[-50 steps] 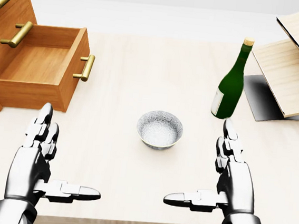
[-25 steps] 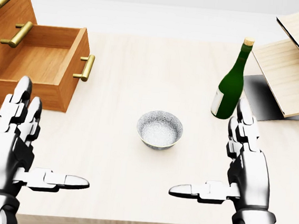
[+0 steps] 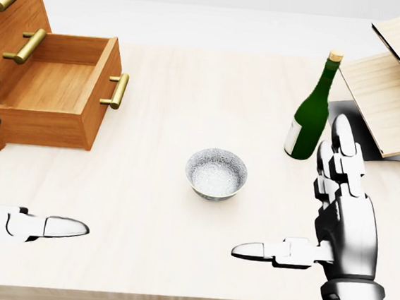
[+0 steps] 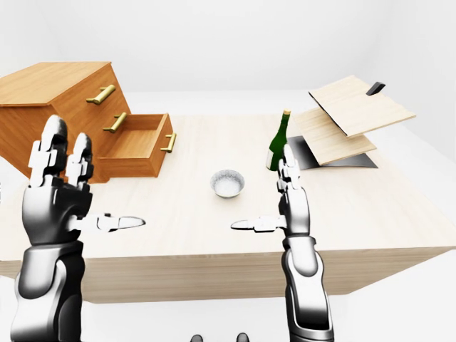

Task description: Put the bowl on top of the cabinet.

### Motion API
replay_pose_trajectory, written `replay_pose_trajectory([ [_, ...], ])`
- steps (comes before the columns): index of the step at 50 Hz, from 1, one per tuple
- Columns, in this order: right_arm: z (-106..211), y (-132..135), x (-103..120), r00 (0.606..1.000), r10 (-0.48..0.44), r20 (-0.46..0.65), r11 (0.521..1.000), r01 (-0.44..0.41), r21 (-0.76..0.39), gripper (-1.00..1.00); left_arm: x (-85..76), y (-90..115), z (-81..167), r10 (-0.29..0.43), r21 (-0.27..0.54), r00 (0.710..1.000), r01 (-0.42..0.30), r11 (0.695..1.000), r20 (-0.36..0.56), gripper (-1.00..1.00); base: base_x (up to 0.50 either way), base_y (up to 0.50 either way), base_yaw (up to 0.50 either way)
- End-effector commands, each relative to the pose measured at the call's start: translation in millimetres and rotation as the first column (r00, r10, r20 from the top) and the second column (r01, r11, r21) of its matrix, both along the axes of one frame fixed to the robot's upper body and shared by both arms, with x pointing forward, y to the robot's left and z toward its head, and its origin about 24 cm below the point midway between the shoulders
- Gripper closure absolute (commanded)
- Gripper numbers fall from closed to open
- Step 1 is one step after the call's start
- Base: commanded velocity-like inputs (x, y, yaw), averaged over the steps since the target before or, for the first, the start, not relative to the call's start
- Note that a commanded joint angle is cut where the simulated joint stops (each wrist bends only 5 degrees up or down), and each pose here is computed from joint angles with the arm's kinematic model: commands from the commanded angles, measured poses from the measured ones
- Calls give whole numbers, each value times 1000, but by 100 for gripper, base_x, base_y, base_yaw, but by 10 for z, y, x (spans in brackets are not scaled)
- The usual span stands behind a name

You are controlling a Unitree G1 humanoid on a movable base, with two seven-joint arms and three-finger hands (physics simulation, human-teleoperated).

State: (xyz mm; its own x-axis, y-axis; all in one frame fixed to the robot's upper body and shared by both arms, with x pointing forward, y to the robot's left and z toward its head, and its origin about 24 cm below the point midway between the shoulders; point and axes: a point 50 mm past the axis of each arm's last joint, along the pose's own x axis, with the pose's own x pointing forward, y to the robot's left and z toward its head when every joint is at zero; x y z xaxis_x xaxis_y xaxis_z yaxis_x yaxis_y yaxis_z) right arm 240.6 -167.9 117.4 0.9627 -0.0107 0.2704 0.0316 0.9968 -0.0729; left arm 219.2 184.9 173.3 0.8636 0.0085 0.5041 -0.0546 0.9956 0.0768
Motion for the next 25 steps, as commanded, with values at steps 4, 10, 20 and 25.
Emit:
replay_pose_trajectory([
  [4, 54, -5, -32, 1000, 8, 25, 1000, -9, 16, -100, -301, 115, 517, 23, 25, 964, -31, 999, 266, -100, 0, 47, 0],
  [10, 60, -3, -33, 1000, 10, 28, 1000, -10, 15, -100, -443, 146, 705, 24, 26, 927, -37, 999, 373, -100, 0, 50, 0],
  [20, 73, -8, -36, 999, 10, 33, 1000, -10, 9, -100, -442, 157, 705, 26, 26, 928, -39, 999, 372, -100, 0, 50, 0],
  [25, 48, -10, -25, 1000, 9, 21, 1000, -9, 8, -100, -448, 171, 713, 29, 26, 926, -42, 999, 376, -100, 0, 50, 0],
])
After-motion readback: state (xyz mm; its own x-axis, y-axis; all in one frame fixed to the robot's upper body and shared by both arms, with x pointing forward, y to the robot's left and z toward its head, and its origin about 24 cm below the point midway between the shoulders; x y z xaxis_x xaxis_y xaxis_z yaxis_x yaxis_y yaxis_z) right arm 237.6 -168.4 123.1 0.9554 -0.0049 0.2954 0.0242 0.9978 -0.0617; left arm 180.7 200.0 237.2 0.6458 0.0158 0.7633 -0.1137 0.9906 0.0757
